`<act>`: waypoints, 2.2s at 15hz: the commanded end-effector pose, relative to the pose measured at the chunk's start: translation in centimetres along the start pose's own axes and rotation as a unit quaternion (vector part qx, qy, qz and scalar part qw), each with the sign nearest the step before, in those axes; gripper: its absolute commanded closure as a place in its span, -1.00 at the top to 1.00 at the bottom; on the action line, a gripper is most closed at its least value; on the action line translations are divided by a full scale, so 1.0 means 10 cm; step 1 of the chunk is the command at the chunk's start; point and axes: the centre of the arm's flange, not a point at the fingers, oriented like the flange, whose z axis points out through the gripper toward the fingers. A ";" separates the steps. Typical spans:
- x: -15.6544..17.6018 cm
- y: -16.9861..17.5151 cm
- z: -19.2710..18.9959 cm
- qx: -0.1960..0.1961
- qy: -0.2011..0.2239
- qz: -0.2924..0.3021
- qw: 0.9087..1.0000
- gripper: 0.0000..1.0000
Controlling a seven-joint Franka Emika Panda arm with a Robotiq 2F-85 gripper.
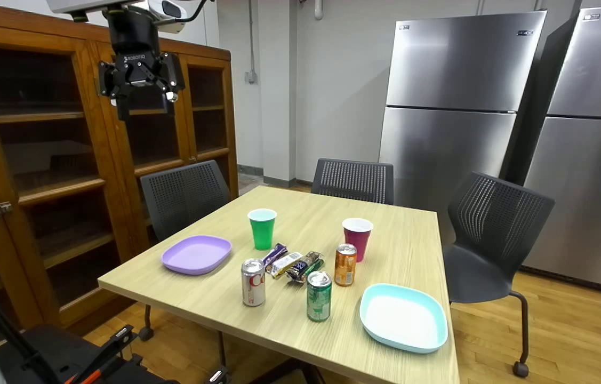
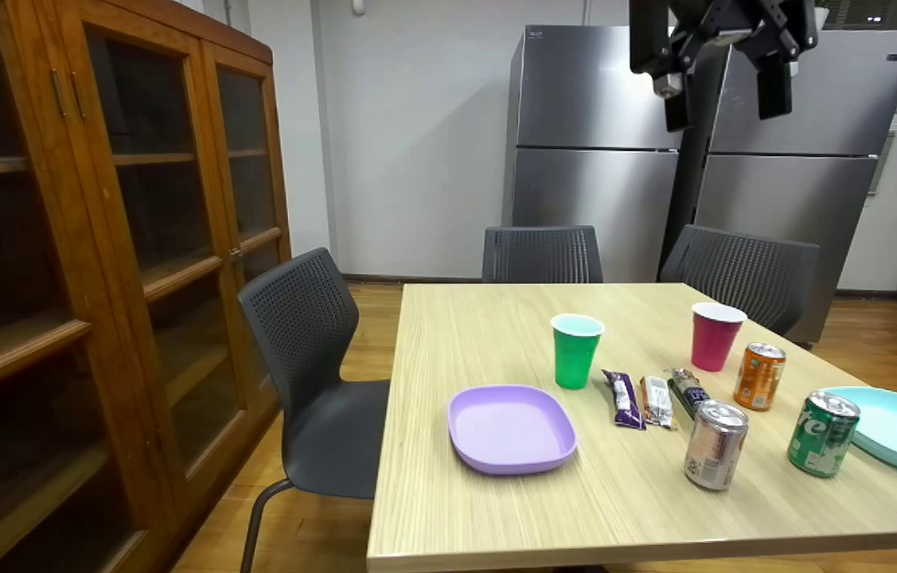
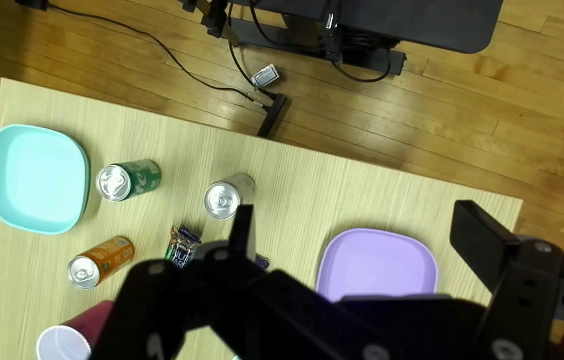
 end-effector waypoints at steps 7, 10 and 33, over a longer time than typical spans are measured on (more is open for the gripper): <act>0.13 0.35 0.33 0.027 0.046 0.018 0.998 1.00; 0.21 0.47 0.45 0.032 0.053 0.026 0.998 1.00; 0.85 1.19 1.78 0.062 0.065 0.118 0.989 1.00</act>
